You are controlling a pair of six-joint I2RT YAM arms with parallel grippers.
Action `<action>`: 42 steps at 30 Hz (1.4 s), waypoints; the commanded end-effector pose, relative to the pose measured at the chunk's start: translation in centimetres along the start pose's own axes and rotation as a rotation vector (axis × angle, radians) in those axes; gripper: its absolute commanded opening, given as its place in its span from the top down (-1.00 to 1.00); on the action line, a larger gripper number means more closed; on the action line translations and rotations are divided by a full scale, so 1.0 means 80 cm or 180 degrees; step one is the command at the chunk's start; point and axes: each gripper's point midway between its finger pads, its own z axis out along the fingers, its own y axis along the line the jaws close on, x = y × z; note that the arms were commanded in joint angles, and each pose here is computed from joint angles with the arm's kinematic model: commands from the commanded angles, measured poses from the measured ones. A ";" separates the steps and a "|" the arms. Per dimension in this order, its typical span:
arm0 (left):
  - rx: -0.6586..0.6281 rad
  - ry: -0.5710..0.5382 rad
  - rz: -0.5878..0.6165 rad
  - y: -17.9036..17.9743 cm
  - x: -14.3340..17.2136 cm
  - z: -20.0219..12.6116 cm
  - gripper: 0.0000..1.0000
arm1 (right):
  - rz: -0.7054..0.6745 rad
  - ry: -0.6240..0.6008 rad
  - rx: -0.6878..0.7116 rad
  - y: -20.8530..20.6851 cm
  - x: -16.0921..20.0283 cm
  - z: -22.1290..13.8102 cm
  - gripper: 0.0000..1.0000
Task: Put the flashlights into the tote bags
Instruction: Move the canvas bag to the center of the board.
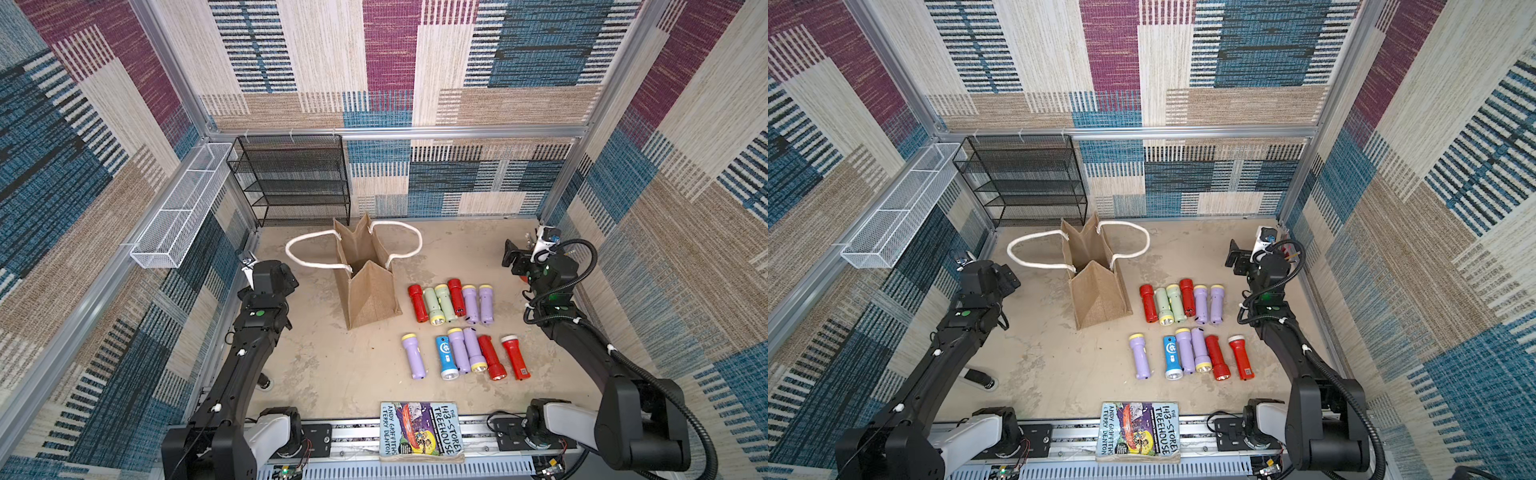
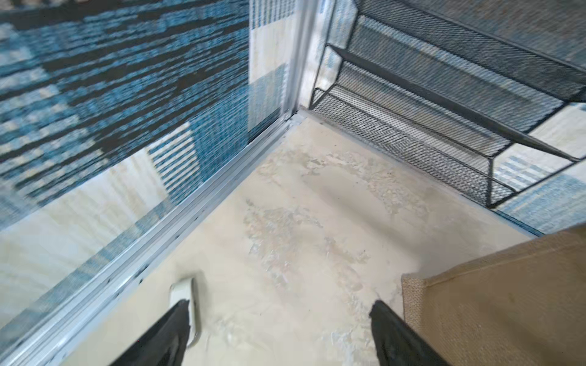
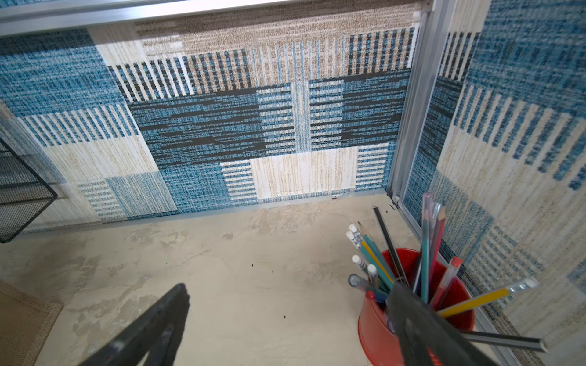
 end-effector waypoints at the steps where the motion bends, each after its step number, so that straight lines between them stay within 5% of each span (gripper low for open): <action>1: -0.0313 0.0451 -0.0169 0.033 0.032 -0.025 -0.72 | 0.0131 0.0173 0.0151 -0.008 0.001 -0.006 -0.99; 14: 0.0050 0.0553 -0.0141 0.022 -0.021 -0.123 -0.23 | 0.0410 0.0398 -0.0079 0.012 -0.013 -0.022 -0.97; 22: 0.0882 0.0789 0.0240 -0.071 -0.066 -0.155 -0.18 | 0.0497 0.0566 -0.0143 0.018 -0.007 -0.026 -0.94; 30: 0.1264 0.1136 0.0739 -0.178 -0.056 -0.142 -0.32 | 0.0433 0.0665 -0.0033 0.010 -0.002 -0.039 -0.93; 42: 0.1385 0.1898 0.1130 -0.261 0.020 -0.085 -0.30 | 0.0506 0.0726 0.0032 0.006 0.008 -0.049 -0.92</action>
